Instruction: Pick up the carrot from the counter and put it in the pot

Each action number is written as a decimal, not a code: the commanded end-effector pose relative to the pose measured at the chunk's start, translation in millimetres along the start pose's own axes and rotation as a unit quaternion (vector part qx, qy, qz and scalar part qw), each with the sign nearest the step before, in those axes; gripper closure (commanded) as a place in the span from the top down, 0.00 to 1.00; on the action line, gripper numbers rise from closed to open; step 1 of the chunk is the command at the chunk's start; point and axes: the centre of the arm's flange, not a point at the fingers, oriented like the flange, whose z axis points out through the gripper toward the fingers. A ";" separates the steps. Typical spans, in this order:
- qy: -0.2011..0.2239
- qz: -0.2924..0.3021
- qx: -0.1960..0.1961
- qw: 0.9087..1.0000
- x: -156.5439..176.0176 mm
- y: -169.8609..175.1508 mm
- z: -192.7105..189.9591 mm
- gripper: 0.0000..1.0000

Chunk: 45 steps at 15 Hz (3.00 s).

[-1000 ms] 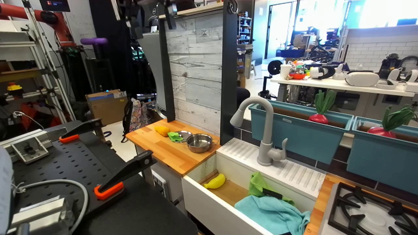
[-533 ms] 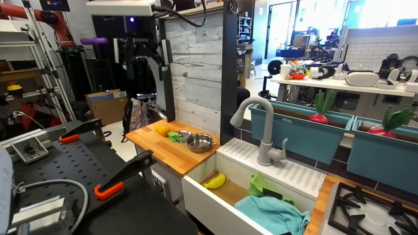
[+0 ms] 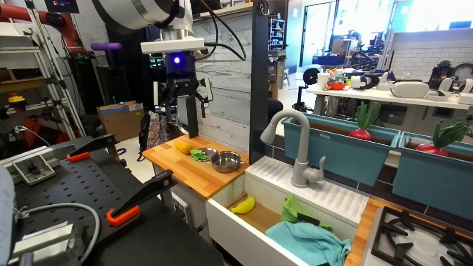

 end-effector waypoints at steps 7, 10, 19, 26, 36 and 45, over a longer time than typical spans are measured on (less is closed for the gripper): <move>-0.013 -0.015 -0.008 1.000 12.9 -1.2 8.0 1.00; -0.003 -0.016 -0.024 1.000 5.5 -3.8 15.2 1.00; 0.093 -0.107 -0.100 0.985 75.1 -48.2 54.0 1.00; 0.120 -0.144 -0.092 0.978 126.5 -63.9 84.0 1.00; 0.130 -0.193 -0.091 0.968 191.7 -79.4 92.8 0.75; 0.133 -0.230 -0.079 0.961 188.4 -96.1 96.1 0.12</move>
